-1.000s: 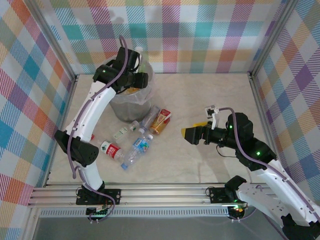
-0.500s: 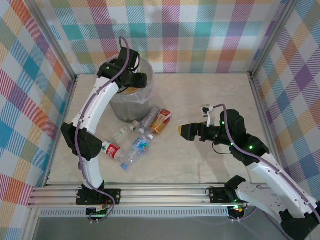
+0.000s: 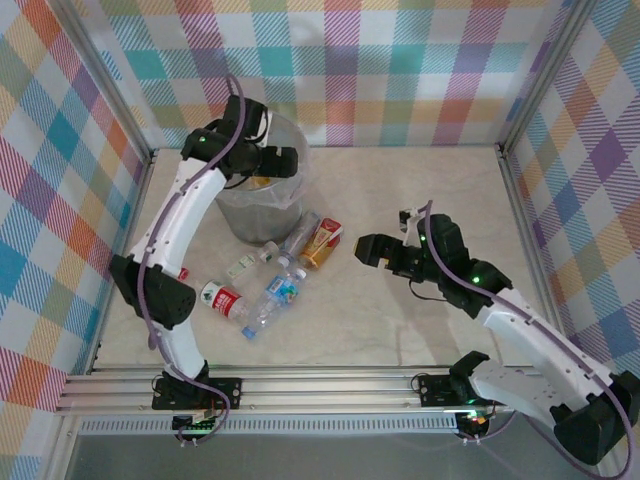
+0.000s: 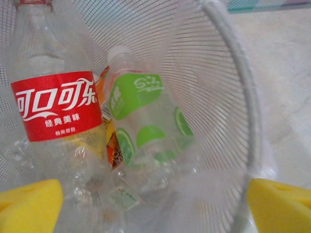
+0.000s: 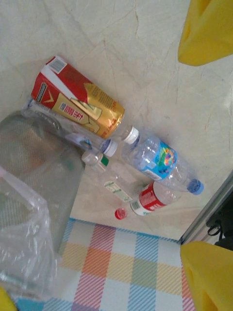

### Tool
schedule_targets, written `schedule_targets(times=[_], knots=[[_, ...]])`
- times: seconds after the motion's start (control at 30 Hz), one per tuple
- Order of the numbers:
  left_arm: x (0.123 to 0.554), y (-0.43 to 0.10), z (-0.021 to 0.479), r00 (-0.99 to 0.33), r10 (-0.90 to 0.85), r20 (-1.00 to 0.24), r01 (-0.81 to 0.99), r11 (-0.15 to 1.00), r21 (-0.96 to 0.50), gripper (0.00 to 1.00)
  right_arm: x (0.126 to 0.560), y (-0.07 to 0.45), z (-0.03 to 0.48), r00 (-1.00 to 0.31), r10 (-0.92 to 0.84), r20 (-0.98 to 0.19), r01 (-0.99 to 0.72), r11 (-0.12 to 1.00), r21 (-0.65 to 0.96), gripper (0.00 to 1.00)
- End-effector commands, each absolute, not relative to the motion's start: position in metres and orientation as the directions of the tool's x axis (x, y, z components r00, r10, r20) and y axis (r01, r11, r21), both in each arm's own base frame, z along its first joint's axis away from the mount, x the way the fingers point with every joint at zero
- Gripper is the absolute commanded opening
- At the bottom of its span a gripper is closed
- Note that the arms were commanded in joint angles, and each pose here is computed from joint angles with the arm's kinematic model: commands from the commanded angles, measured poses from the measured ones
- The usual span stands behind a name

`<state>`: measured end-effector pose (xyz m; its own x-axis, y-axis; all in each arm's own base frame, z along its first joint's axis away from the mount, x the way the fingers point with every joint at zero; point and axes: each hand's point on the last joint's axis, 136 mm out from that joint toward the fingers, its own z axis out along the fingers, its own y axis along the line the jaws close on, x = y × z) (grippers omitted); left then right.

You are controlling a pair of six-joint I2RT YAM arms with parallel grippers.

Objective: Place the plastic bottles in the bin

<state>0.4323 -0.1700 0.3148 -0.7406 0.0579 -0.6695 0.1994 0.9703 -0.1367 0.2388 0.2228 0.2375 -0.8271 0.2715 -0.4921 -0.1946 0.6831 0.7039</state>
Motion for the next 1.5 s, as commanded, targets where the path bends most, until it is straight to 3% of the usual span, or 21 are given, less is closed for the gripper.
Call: schedule_targets(times=[0.0, 0.27, 0.67, 0.97, 1.47], knots=[[0.406, -0.173, 0.365, -0.651, 0.046, -0.758, 0.291, 0.937, -0.193, 1.00, 0.253, 0.232, 0.233, -0.828, 0.315, -0.464, -0.157, 0.665, 0.730, 0.90], [0.323, -0.196, 0.370, -0.623, 0.031, -0.782, 0.488, 0.797, -0.357, 1.00, 0.287, 0.241, 0.202, -0.841, 0.387, -0.379, 0.012, 0.713, 0.701, 0.82], [0.226, -0.210, 0.300, -0.733, 0.027, -0.680, 0.516, 0.673, -0.530, 1.00, 0.341, 0.271, 0.155, -0.830, 0.477, -0.291, 0.164, 0.705, 0.690, 0.80], [0.215, -0.205, 0.261, -0.766, 0.002, -0.643, 0.468, 0.688, -0.555, 1.00, 0.373, 0.302, 0.124, -0.852, 0.451, -0.266, 0.186, 0.736, 0.651, 0.80], [0.220, -0.214, 0.252, -0.775, -0.008, -0.632, 0.457, 0.683, -0.570, 1.00, 0.395, 0.310, 0.070, -0.855, 0.455, -0.250, 0.269, 0.800, 0.536, 0.83]])
